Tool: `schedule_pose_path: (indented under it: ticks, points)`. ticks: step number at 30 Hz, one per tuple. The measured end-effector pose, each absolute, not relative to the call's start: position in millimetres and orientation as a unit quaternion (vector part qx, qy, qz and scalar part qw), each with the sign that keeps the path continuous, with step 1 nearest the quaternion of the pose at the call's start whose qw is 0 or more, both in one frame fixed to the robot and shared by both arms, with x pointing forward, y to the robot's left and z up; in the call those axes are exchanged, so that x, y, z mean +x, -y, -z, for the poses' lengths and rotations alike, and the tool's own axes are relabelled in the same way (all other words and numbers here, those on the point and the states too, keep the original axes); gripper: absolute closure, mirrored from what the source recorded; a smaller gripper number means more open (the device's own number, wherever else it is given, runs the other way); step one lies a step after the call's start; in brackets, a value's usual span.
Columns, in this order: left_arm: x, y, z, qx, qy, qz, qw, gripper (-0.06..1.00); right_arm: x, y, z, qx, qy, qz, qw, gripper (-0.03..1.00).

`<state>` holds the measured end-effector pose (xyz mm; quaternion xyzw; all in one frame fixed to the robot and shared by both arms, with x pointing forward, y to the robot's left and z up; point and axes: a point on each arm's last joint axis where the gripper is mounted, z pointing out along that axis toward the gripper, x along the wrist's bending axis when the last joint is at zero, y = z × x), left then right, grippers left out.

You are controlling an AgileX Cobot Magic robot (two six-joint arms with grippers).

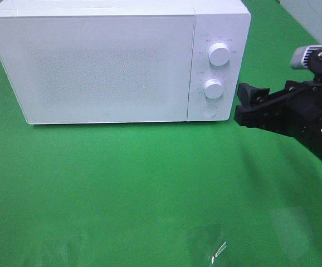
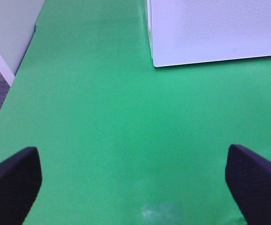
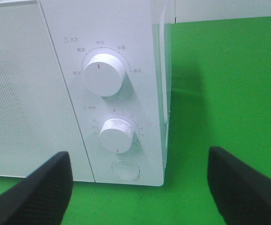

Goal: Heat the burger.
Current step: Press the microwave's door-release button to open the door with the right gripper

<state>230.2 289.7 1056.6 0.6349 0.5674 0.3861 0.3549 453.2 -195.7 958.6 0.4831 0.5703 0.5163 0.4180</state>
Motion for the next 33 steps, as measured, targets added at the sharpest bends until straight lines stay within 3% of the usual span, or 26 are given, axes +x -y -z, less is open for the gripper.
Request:
schedule_pose_path:
  ticks: [4, 11, 16, 20, 21, 22, 23, 25, 28, 29, 30, 31, 32, 33]
  points:
    - [230.2, -289.7, -1056.6, 0.635, -0.567, -0.386, 0.355, -0.04, 446.7, 180.3, -949.2, 0.468, -0.574, -0.504, 0.445, 0.20]
    - [230.2, -289.7, -1056.6, 0.635, -0.567, -0.386, 0.355, -0.04, 441.4, 165.4, -942.3, 0.470, -0.573, -0.507, 0.441, 0.20]
    - [230.2, -289.7, -1056.6, 0.635, -0.567, -0.386, 0.355, -0.04, 443.2, 160.1, -944.7, 0.515, -0.524, -0.553, 0.393, 0.21]
    - [230.2, -289.7, -1056.6, 0.635, -0.567, -0.386, 0.355, -0.04, 443.1, 159.8, -945.0, 0.595, -0.429, -0.613, 0.293, 0.21]
    - [230.2, -289.7, -1056.6, 0.635, -0.567, -0.386, 0.355, -0.04, 443.1, 159.8, -945.0, 0.595, -0.429, -0.613, 0.293, 0.21]
    - [230.2, -289.7, -1056.6, 0.635, -0.567, -0.386, 0.355, -0.04, 442.8, 158.3, -944.8, 0.619, -0.395, -0.633, 0.247, 0.23]
    - [230.2, -289.7, -1056.6, 0.635, -0.567, -0.386, 0.355, -0.04, 442.8, 158.3, -944.8, 0.619, -0.395, -0.633, 0.247, 0.23]
    - [230.2, -289.7, -1056.6, 0.635, -0.567, -0.386, 0.355, -0.04, 441.7, 153.7, -945.2, 0.657, -0.325, -0.665, 0.143, 0.34]
    - [230.2, -289.7, -1056.6, 0.635, -0.567, -0.386, 0.355, -0.04, 441.7, 152.8, -945.2, 0.664, -0.311, -0.669, 0.123, 0.38]
    - [230.2, -289.7, -1056.6, 0.635, -0.567, -0.386, 0.355, -0.04, 441.5, 152.0, -945.2, 0.678, -0.279, -0.675, 0.085, 0.47]
    - [230.2, -289.7, -1056.6, 0.635, -0.567, -0.386, 0.355, -0.04, 441.5, 152.0, -945.2, 0.678, -0.279, -0.675, 0.085, 0.47]
    - [230.2, -289.7, -1056.6, 0.635, -0.567, -0.386, 0.355, -0.04, 441.5, 151.7, -945.3, 0.690, -0.247, -0.678, 0.051, 0.59]
    - [230.2, -289.7, -1056.6, 0.635, -0.567, -0.386, 0.355, -0.04, 441.5, 151.7, -945.3, 0.690, -0.247, -0.678, 0.051, 0.59]
    - [230.2, -289.7, -1056.6, 0.635, -0.567, -0.386, 0.355, -0.04, 441.5, 151.5, -945.1, 0.698, -0.225, -0.679, 0.028, 0.72]
